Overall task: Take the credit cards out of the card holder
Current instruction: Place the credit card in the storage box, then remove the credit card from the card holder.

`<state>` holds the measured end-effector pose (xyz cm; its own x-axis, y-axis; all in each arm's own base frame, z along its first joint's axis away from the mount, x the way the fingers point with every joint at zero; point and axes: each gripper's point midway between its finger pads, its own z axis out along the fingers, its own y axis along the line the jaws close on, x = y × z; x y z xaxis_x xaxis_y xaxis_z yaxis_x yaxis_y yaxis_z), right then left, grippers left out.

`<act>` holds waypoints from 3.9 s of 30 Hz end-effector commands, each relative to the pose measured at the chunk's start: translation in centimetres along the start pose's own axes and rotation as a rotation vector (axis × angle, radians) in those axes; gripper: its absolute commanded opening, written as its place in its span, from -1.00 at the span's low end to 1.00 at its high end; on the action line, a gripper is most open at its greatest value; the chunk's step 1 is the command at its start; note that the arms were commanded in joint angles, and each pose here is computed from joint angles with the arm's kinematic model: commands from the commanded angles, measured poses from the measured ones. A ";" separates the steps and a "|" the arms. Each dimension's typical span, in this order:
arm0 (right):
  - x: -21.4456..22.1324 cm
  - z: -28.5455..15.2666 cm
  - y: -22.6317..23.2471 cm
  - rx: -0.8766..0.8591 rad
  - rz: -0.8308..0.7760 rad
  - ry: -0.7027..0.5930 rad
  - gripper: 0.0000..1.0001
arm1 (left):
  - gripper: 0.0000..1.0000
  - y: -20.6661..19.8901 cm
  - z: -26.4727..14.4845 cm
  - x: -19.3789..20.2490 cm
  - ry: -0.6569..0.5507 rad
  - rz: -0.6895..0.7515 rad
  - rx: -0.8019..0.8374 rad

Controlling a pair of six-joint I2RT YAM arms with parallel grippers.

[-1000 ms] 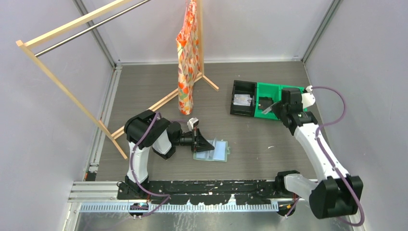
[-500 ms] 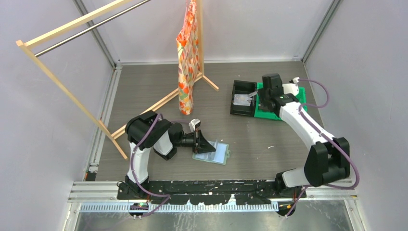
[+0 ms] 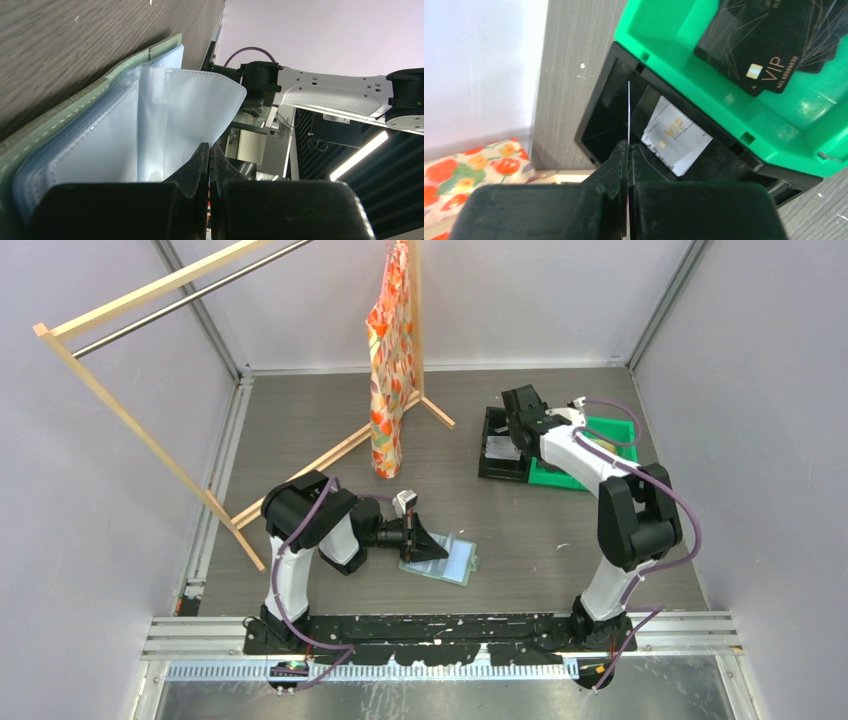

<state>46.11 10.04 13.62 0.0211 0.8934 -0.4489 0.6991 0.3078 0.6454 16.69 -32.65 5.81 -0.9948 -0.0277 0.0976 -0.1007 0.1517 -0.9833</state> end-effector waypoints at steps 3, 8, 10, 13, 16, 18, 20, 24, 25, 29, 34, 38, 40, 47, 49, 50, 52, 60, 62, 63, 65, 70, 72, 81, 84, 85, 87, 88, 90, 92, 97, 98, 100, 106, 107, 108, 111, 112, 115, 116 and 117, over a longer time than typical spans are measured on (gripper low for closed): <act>-0.2 1.6 0.3 0.012 0.079 -0.079 -0.99 | -0.99 -0.8 0.1 0.0 0.004 0.048 0.031; 1.5 2.7 -0.7 0.046 0.127 -0.063 -0.99 | -0.99 -0.8 0.2 0.0 0.004 0.044 0.030; 2.1 3.0 -0.9 0.049 0.152 -0.061 -0.99 | -0.99 -0.8 0.1 0.0 0.000 0.043 0.029; 3.0 3.2 -1.2 0.050 0.167 -0.059 -0.99 | -0.99 -0.8 -0.1 0.2 -0.001 0.045 0.028; 3.6 3.2 -1.2 0.038 0.176 -0.034 -0.67 | -0.99 -0.6 -0.2 0.4 -0.005 0.046 0.023; 3.5 2.8 -1.3 0.037 0.171 -0.036 -0.44 | -0.99 -0.4 -0.2 0.4 -0.005 0.043 0.018; 3.2 2.3 -1.2 0.033 0.161 -0.038 -0.31 | -0.99 -0.4 -0.1 0.5 -0.004 0.043 0.018; 2.3 1.0 -1.0 0.004 0.146 -0.036 -0.13 | -0.99 -0.7 0.0 0.8 0.004 0.054 0.023; 2.0 0.5 -1.0 -0.014 0.146 -0.037 -0.08 | -0.99 -0.7 0.1 0.9 0.006 0.056 0.023; 1.1 -1.1 -0.8 -0.049 0.130 -0.036 0.03 | -0.99 -0.7 0.1 0.9 0.007 0.066 0.024; 0.4 -3.8 -0.1 -0.118 0.059 -0.022 0.05 | -0.42 -1.2 0.3 0.8 0.002 0.077 0.034; 0.8 -7.1 0.6 -0.215 -0.155 0.018 0.11 | -0.03 -1.9 0.5 1.2 0.021 0.094 0.048; 1.4 -8.4 -0.3 -0.249 -0.246 0.059 0.11 | 0.05 -1.8 0.8 1.5 0.033 0.096 0.045; 4.8 -12.8 -6.8 -0.339 -0.460 0.261 -0.03 | 0.01 -5.0 0.8 1.9 0.019 0.122 0.103; 6.4 -14.2 -9.2 -0.352 -0.524 0.330 -0.19 | 0.00 -6.3 0.5 2.0 0.012 0.145 0.096; 6.9 -15.0 -10.1 -0.364 -0.541 0.356 -0.26 | 0.00 -5.7 0.4 2.0 0.011 0.150 0.047; 8.3 -16.2 -11.8 -0.384 -0.571 0.418 -0.37 | -0.01 -5.5 0.2 1.9 0.000 0.202 -0.016; 14.6 -21.2 -16.0 -0.464 -0.726 0.677 -0.50 | -0.11 -2.0 -4.3 1.0 -0.094 0.284 -0.452; 16.1 -21.9 -16.6 -0.477 -0.763 0.721 -0.51 | -0.16 -1.2 -5.5 0.8 -0.108 0.277 -0.502; 16.9 -22.2 -16.8 -0.485 -0.777 0.741 -0.52 | -0.18 -1.1 -5.9 0.6 -0.114 0.274 -0.507; 18.1 -22.3 -17.5 -0.477 -0.797 0.772 -0.53 | -0.20 -0.3 -6.3 0.6 -0.109 0.250 -0.517; 18.7 -20.7 -19.6 -0.387 -0.837 0.744 -0.58 | -0.25 1.3 -5.9 0.6 -0.086 0.219 -0.524; 17.9 -19.8 -20.5 -0.341 -0.865 0.704 -0.58 | -0.25 1.8 -5.8 0.6 -0.082 0.209 -0.532; 17.2 -17.6 -23.2 -0.259 -0.946 0.648 -0.58 | -0.28 2.8 -5.0 -0.5 -0.085 0.225 -0.553; 17.7 -17.1 -24.1 -0.239 -0.951 0.659 -0.59 | -0.29 2.4 -4.1 -0.5 -0.071 0.236 -0.536; 17.7 -16.8 -24.4 -0.232 -0.953 0.656 -0.59 | -0.30 2.2 -3.7 -0.4 -0.062 0.240 -0.523; 17.9 -16.5 -24.6 -0.225 -0.950 0.655 -0.60 | -0.34 1.8 -2.9 0.0 -0.045 0.244 -0.499; 18.0 -16.4 -24.8 -0.220 -0.951 0.654 -0.61 | -0.35 1.5 -2.5 0.3 -0.035 0.251 -0.490; 18.0 -16.3 -25.0 -0.215 -0.953 0.652 -0.61 | -0.35 0.7 -2.0 0.8 -0.017 0.271 -0.480; 18.0 -16.2 -25.1 -0.215 -0.954 0.653 -0.61 | -0.36 -0.1 -2.0 1.0 -0.016 0.288 -0.474; 17.8 -16.2 -25.3 -0.214 -0.950 0.652 -0.61 | -0.33 -1.1 -3.7 0.4 -0.086 0.367 -0.538; 17.7 -16.2 -25.4 -0.214 -0.949 0.651 -0.62 | -0.27 -1.1 -4.1 0.2 -0.103 0.375 -0.561; 17.6 -16.2 -25.4 -0.215 -0.946 0.648 -0.62 | -0.05 -0.8 -4.8 -0.4 -0.145 0.383 -0.612; 17.3 -16.3 -25.4 -0.217 -0.944 0.643 -0.62 | 0.02 1.0 -5.0 -1.3 -0.153 0.374 -0.681; 17.3 -16.3 -25.4 -0.216 -0.943 0.643 -0.62 | 0.03 1.3 -4.9 -1.3 -0.149 0.370 -0.683; 17.2 -16.3 -25.4 -0.217 -0.943 0.642 -0.62 | 0.04 1.5 -4.8 -1.4 -0.147 0.367 -0.680; 17.1 -16.2 -25.6 -0.212 -0.938 0.639 -0.62 | 0.10 2.0 -4.7 -1.4 -0.142 0.357 -0.689; 17.1 -16.2 -25.7 -0.210 -0.939 0.639 -0.62 | 0.10 2.1 -4.7 -1.6 -0.149 0.356 -0.695; 17.2 -16.1 -25.9 -0.207 -0.938 0.645 -0.62 | 0.11 2.5 -5.4 -1.8 -0.174 0.368 -0.731; 17.3 -16.1 -25.9 -0.206 -0.938 0.648 -0.62 | 0.12 2.5 -5.7 -1.9 -0.182 0.373 -0.741; 17.4 -16.1 -26.0 -0.206 -0.940 0.650 -0.62 | 0.12 2.6 -5.9 -1.9 -0.186 0.377 -0.751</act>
<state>18.64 26.03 2.14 -0.8258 0.3295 -0.4577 0.0845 0.8747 0.4772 17.12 -27.64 4.30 -0.9701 0.0135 -0.2422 0.1710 0.7463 -0.6432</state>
